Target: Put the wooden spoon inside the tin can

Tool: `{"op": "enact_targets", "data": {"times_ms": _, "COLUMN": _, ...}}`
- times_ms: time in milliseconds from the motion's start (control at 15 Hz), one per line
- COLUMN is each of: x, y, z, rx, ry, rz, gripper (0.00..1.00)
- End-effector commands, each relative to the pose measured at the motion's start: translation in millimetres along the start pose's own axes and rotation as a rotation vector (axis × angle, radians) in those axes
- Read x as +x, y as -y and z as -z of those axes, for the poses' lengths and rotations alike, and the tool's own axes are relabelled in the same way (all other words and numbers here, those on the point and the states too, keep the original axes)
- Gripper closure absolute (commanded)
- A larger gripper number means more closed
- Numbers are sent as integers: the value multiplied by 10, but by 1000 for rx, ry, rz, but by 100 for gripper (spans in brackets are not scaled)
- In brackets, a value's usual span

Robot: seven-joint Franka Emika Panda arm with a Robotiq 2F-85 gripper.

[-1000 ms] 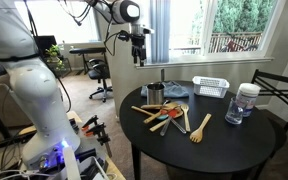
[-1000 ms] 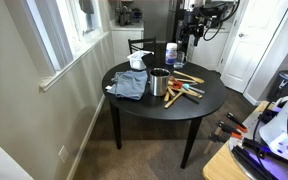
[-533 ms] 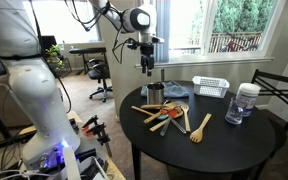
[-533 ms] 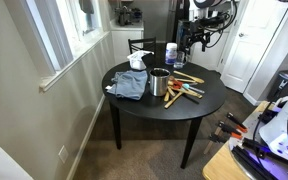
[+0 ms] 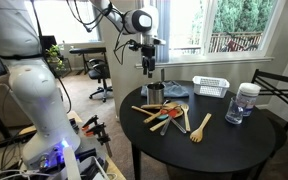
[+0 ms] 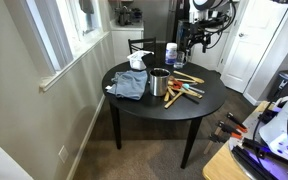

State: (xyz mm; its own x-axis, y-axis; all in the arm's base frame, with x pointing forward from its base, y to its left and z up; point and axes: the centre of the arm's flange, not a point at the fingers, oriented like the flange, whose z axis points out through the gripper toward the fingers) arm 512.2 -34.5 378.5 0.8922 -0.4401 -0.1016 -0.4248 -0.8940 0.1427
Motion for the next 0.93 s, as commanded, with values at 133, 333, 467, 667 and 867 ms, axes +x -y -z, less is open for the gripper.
{"op": "enact_targets", "data": {"times_ms": 133, "x": 167, "y": -53, "z": -89, "rx": -23, "ry": 5, "rz": -53, "gripper": 0}}
{"op": "enact_targets", "data": {"times_ms": 333, "x": 543, "y": -277, "z": -236, "rx": -53, "ry": 13, "rz": -151, "gripper": 0}}
{"op": "enact_targets", "data": {"times_ms": 467, "x": 876, "y": -506, "z": -281, "rx": -70, "ry": 13, "rz": -227, "gripper": 0}}
{"op": "enact_targets", "data": {"times_ms": 667, "x": 1227, "y": -770, "z": -309, "rx": -77, "ry": 0, "rz": -308, "gripper": 0}}
{"op": "enact_targets", "data": {"times_ms": 867, "x": 1138, "y": -859, "z": -351, "rx": -64, "ry": 3, "rz": -285, "gripper": 0}}
